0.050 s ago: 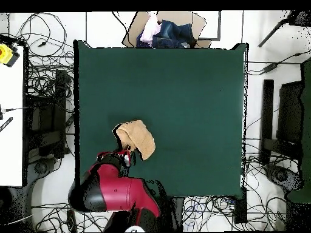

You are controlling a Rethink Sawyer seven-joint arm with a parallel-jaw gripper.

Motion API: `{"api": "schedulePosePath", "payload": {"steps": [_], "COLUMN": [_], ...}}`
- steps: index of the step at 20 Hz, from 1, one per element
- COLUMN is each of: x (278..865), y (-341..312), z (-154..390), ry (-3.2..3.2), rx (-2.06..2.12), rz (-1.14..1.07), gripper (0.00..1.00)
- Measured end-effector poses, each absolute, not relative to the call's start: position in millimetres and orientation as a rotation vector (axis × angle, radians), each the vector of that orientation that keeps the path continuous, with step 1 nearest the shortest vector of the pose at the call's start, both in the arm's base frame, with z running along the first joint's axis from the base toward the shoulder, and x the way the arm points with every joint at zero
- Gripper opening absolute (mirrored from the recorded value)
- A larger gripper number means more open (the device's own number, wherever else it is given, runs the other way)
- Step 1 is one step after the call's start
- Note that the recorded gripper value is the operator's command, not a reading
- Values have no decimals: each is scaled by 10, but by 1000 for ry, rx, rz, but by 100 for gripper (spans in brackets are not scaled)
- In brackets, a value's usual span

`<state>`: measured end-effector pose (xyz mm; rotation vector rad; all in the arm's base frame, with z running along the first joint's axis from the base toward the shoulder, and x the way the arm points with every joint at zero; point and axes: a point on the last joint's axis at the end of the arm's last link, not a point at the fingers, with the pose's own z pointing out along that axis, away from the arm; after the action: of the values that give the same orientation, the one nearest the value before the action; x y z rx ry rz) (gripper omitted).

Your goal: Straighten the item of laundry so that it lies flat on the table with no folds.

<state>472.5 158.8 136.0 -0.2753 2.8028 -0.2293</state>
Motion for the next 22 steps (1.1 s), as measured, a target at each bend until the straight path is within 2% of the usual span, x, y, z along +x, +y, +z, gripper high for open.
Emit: {"api": "schedulePosePath", "payload": {"steps": [17, 22], "x": [4437, 4165], "y": [1719, 1845], "z": [1964, 2231], "ry": [2873, 2948], "rx": [-238, -257], "rz": [-242, -239], "gripper": [0, 0]}}
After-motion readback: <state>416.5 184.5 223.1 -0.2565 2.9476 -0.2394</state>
